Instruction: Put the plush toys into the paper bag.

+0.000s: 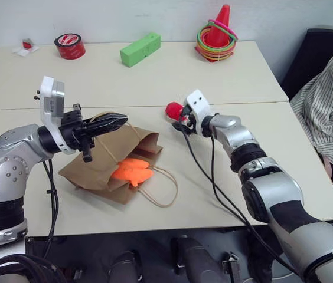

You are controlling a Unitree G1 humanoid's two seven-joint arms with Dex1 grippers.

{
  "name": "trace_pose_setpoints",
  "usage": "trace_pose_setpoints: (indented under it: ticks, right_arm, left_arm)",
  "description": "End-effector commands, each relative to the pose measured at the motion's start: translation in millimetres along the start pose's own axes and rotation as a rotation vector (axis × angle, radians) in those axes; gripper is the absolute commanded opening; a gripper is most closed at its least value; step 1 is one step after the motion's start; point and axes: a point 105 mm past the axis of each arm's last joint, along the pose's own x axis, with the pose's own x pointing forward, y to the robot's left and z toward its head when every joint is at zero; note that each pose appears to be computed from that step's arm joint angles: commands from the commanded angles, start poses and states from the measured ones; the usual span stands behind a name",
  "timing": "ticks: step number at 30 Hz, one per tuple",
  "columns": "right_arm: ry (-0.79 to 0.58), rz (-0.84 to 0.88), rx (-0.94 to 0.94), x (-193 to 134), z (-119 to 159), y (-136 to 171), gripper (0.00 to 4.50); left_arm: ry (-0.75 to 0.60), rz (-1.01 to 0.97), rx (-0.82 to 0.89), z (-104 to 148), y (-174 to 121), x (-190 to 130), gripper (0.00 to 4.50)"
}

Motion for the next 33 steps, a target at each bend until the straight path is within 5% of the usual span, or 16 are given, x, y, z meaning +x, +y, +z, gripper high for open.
trace_pose_setpoints:
  ticks: [1,7,21,25,33]
  right_arm:
    - [-0.101,-0.025,-0.017,1,30,-4,2.08]
    - [-0.128,-0.005,-0.037,-4,28,-7,0.04]
    - [-0.233,0.120,-0.033,-26,38,-9,0.04]
    - [-0.445,0.240,-0.093,-63,70,2,0.04]
    - [-0.559,0.507,-0.182,-138,80,56,0.04]
  left_arm:
    - [-0.014,-0.002,0.059,12,-7,-2,0.00]
    - [-0.018,-0.004,0.061,11,-6,0,0.00]
    - [-0.021,-0.008,0.077,12,-4,3,0.00]
    - [-0.023,0.003,0.084,13,-3,2,0.00]
    - [-0.034,-0.001,0.064,14,0,3,0.00]
